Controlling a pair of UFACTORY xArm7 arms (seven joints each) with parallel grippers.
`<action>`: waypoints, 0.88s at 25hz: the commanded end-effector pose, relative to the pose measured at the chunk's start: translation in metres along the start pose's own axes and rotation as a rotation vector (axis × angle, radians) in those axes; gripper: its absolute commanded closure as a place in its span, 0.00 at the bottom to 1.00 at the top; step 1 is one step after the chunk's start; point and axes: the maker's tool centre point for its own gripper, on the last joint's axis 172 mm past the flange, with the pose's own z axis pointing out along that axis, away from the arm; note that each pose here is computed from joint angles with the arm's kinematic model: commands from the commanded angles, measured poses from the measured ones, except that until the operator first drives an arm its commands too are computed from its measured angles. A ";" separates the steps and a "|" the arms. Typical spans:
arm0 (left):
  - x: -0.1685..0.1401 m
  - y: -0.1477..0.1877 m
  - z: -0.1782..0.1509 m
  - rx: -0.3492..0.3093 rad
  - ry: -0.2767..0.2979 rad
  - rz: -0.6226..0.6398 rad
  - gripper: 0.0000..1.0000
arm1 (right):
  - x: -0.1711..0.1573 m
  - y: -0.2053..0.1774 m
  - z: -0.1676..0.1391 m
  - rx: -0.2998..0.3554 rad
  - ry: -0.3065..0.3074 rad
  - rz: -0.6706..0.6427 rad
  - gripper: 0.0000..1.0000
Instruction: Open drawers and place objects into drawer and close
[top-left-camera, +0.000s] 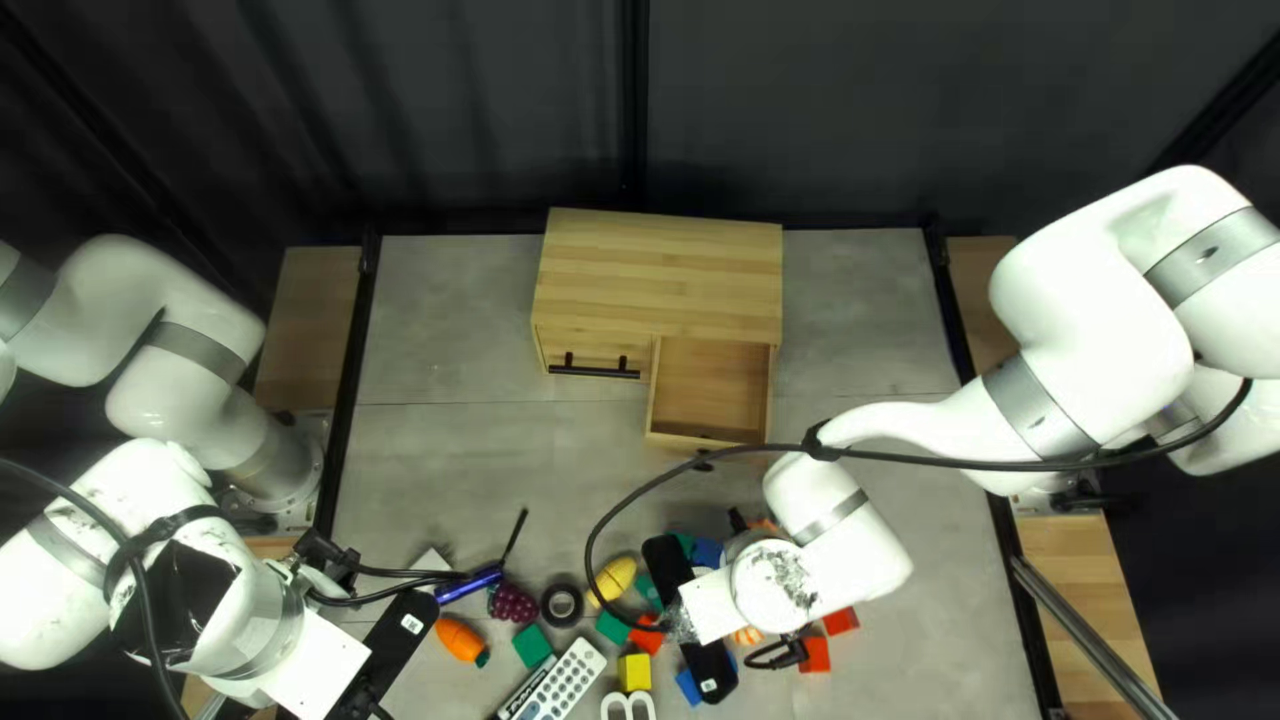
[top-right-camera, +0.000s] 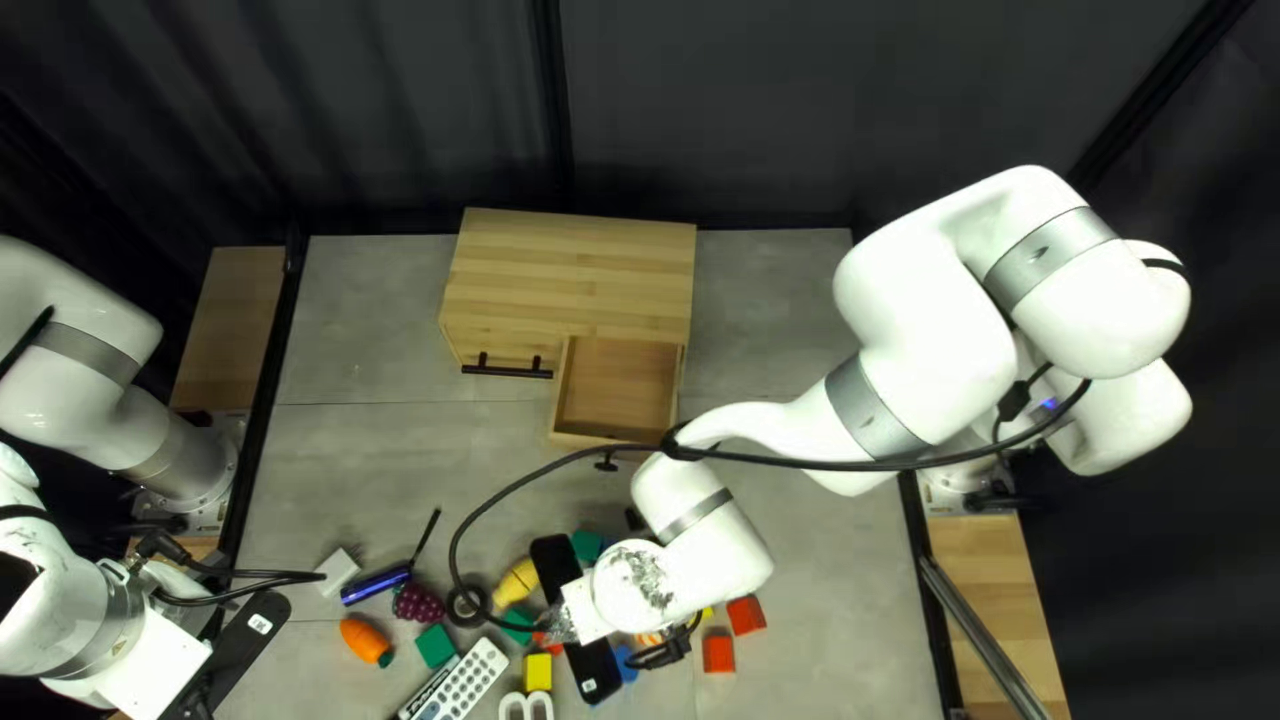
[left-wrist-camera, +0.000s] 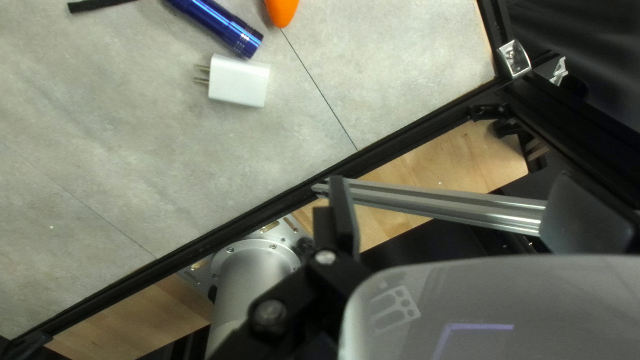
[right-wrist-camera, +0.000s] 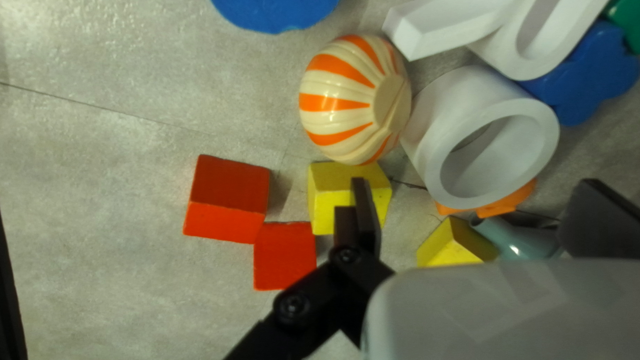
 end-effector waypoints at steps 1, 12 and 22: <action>0.000 0.000 0.000 0.000 0.000 0.000 0.00 | -0.005 0.007 0.005 -0.004 -0.006 0.014 0.00; 0.000 0.000 0.000 0.000 0.000 0.000 0.00 | -0.002 0.014 0.018 -0.003 -0.012 0.023 0.00; 0.000 0.000 0.000 0.000 0.000 0.000 0.00 | 0.001 0.023 0.028 0.010 -0.008 0.018 0.00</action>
